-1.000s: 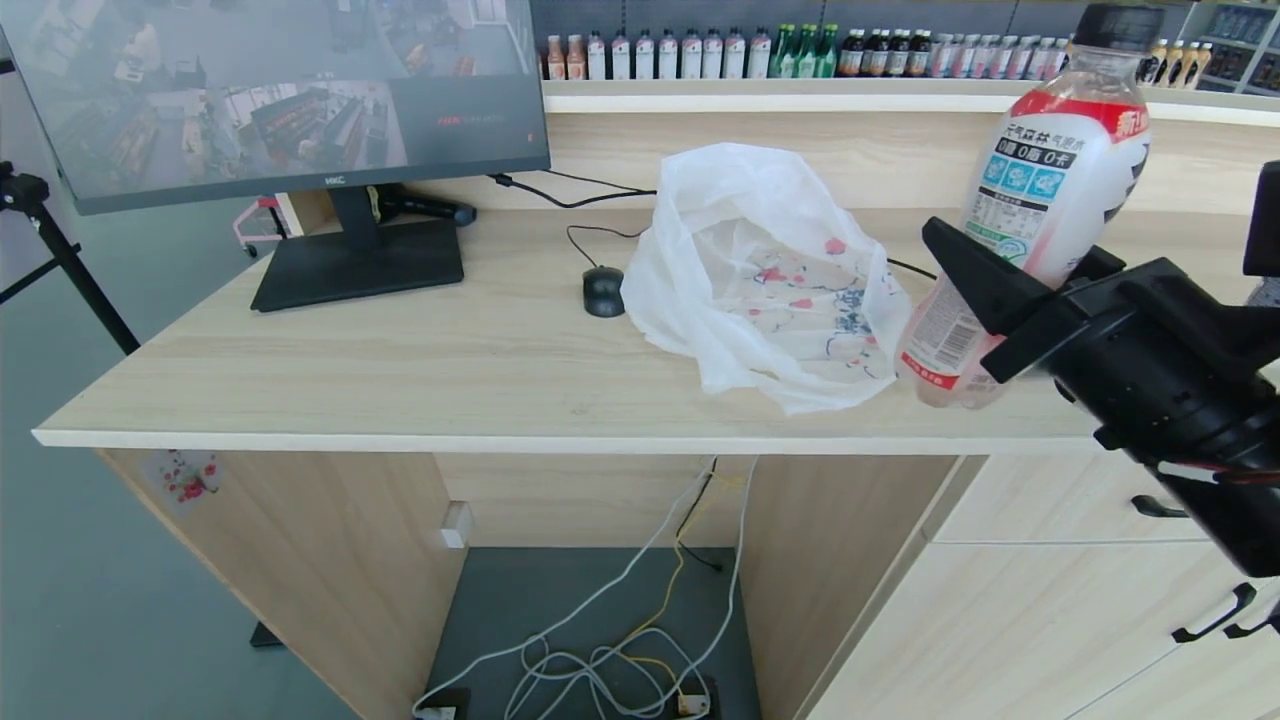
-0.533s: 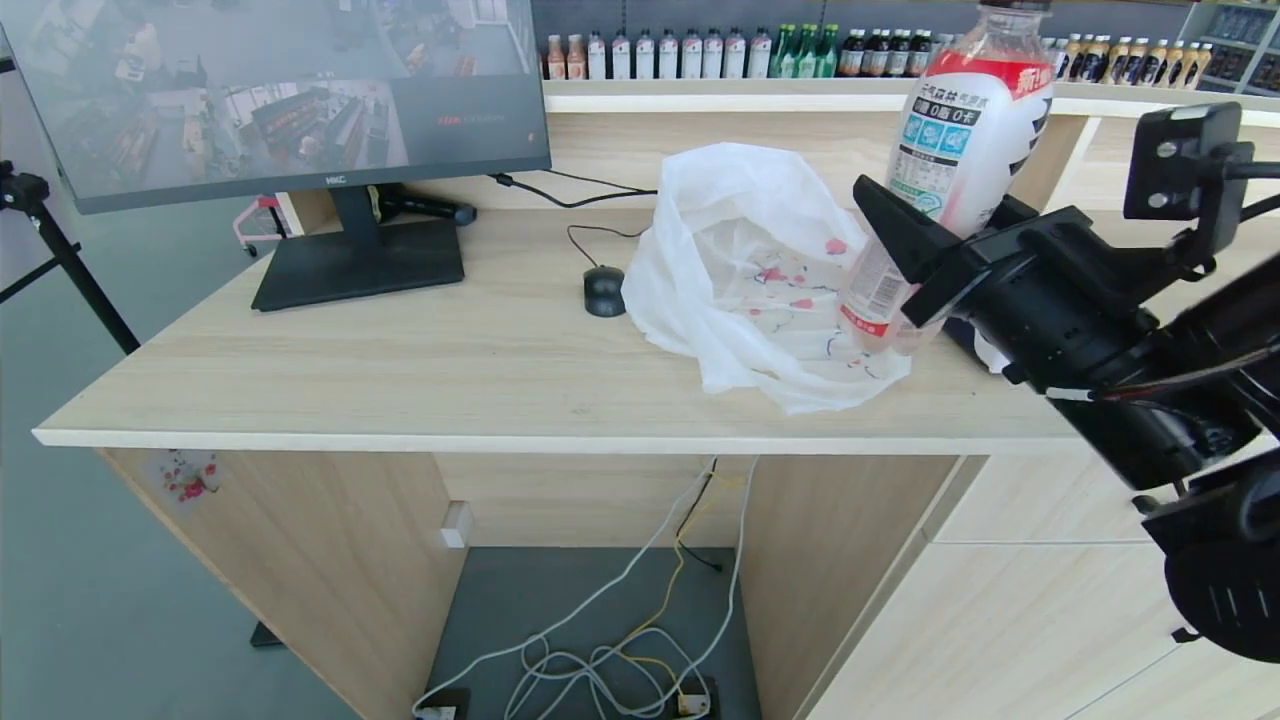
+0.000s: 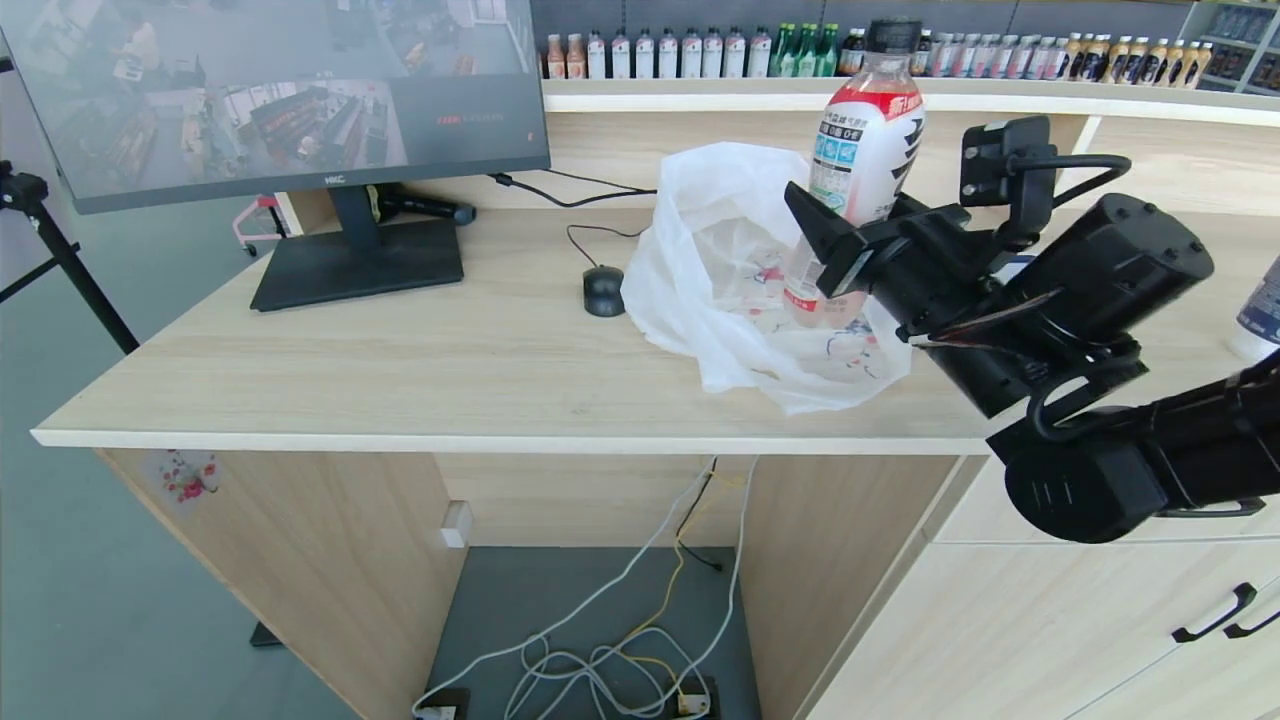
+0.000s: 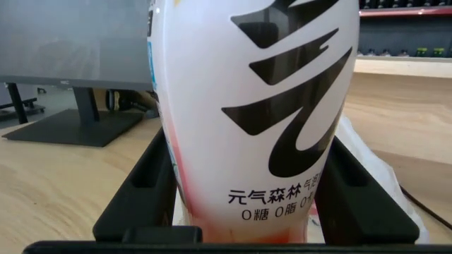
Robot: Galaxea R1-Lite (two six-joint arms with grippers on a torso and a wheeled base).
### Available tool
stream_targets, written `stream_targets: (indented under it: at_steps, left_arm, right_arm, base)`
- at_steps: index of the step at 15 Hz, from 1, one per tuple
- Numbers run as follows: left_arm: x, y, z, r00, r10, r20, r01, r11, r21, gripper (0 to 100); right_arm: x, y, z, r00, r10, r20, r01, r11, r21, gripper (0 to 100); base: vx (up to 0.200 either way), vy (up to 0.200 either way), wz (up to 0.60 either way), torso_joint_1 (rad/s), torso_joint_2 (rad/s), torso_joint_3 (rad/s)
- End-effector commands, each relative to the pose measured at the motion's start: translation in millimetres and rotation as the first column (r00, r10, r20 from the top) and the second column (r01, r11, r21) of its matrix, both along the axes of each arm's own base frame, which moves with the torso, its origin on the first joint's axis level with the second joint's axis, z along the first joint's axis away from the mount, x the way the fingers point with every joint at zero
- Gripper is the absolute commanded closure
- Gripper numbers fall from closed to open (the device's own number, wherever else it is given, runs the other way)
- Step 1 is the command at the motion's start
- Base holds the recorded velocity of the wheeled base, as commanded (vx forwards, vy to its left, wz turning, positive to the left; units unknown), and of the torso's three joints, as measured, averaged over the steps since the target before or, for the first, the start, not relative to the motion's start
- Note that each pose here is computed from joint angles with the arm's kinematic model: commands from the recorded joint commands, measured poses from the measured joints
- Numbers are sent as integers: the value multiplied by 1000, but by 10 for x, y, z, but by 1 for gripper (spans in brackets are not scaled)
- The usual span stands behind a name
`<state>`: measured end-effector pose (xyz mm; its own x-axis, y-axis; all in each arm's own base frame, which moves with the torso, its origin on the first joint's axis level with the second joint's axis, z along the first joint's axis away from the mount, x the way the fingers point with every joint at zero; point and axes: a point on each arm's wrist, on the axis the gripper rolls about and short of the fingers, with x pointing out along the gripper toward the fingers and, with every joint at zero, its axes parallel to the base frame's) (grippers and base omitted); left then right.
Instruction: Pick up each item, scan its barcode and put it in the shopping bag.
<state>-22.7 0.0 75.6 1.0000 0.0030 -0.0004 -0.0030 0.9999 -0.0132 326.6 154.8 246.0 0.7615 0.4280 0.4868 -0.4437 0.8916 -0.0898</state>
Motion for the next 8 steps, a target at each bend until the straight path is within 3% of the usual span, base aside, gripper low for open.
stream_targets:
  at_steps: [1,8]
  left_arm:
    - [0,0,0,1000,0,0,0,1000,-1,0]
    - [0,0,0,1000,0,0,0,1000,-1,0]
  right_arm:
    - [127,53,-25,1000,-2,-9,2,1000,-6,100]
    - [483,221,61,1000,3,-10,-3,1000,-8,100]
  base:
    - [0,0,0,0,0,0]
    - [0,0,0,0,0,0]
